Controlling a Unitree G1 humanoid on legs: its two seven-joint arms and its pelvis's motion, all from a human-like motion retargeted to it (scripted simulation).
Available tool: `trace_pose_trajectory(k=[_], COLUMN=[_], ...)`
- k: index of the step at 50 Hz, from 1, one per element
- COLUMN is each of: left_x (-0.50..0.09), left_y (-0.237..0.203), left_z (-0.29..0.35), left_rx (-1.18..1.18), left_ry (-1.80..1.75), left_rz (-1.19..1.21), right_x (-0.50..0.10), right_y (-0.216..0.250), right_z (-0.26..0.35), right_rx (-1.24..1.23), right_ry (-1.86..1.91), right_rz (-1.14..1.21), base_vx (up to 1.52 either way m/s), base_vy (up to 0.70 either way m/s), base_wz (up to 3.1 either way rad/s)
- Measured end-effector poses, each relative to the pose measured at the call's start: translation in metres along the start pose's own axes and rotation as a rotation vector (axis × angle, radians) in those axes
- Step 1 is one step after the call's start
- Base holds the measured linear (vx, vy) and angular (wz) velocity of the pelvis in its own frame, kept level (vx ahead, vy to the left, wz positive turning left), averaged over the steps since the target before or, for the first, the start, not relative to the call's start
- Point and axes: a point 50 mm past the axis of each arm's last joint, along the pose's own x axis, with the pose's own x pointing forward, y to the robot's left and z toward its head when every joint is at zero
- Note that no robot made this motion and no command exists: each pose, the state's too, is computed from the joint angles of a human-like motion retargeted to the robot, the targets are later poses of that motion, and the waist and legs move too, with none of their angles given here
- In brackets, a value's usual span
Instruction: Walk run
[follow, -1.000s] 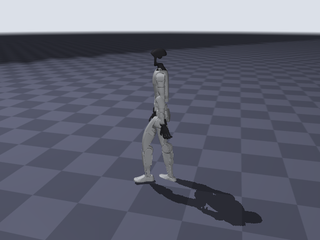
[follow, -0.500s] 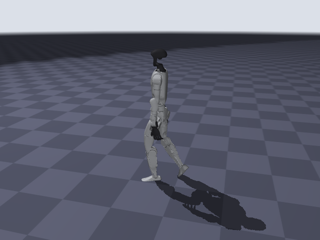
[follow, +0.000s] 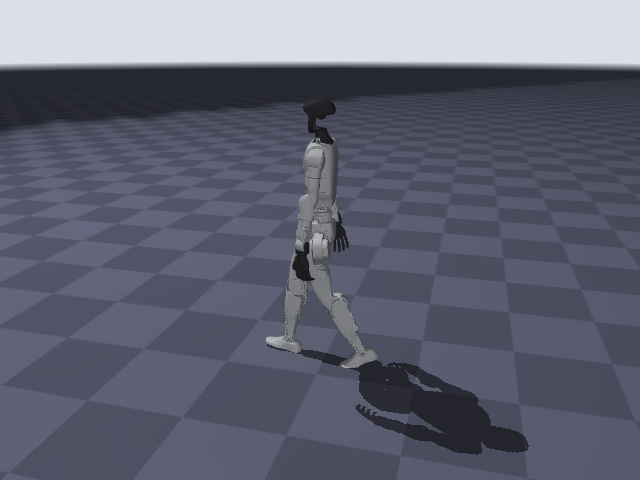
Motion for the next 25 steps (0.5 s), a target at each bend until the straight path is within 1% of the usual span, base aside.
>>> trace_pose_trajectory(k=[3, 7, 11, 15, 20, 25], left_x=[0.002, 0.0, -0.002, -0.005, -0.006, -0.001], left_y=[-0.027, -0.05, -0.07, -0.086, -0.09, -0.076], left_z=[-0.034, -0.059, -0.074, -0.087, -0.087, -0.07], left_rx=[-0.003, -0.004, -0.08, -0.167, -0.206, -0.149], left_ry=[0.132, 0.222, 0.243, 0.284, 0.299, 0.197], left_rz=[-0.087, -0.162, -0.194, -0.239, -0.259, -0.18], right_x=[-0.001, -0.007, -0.019, -0.034, -0.054, -0.061], right_y=[-0.005, -0.019, -0.038, -0.044, -0.035, -0.023], right_z=[0.002, 0.022, 0.065, 0.108, 0.157, 0.174], right_rx=[0.022, -0.047, -0.143, -0.187, -0.159, -0.136], right_ry=[0.0, -0.02, -0.117, -0.256, -0.467, -0.557], right_rz=[-0.003, -0.033, -0.158, -0.197, -0.174, -0.118], base_vx=[0.73, 0.66, 0.54, 0.6, 0.45, 0.66], base_vy=[-0.16, -0.18, -0.1, -0.13, -0.07, -0.06], base_wz=[0.54, 0.4, -0.11, -0.15, 0.02, -0.2])
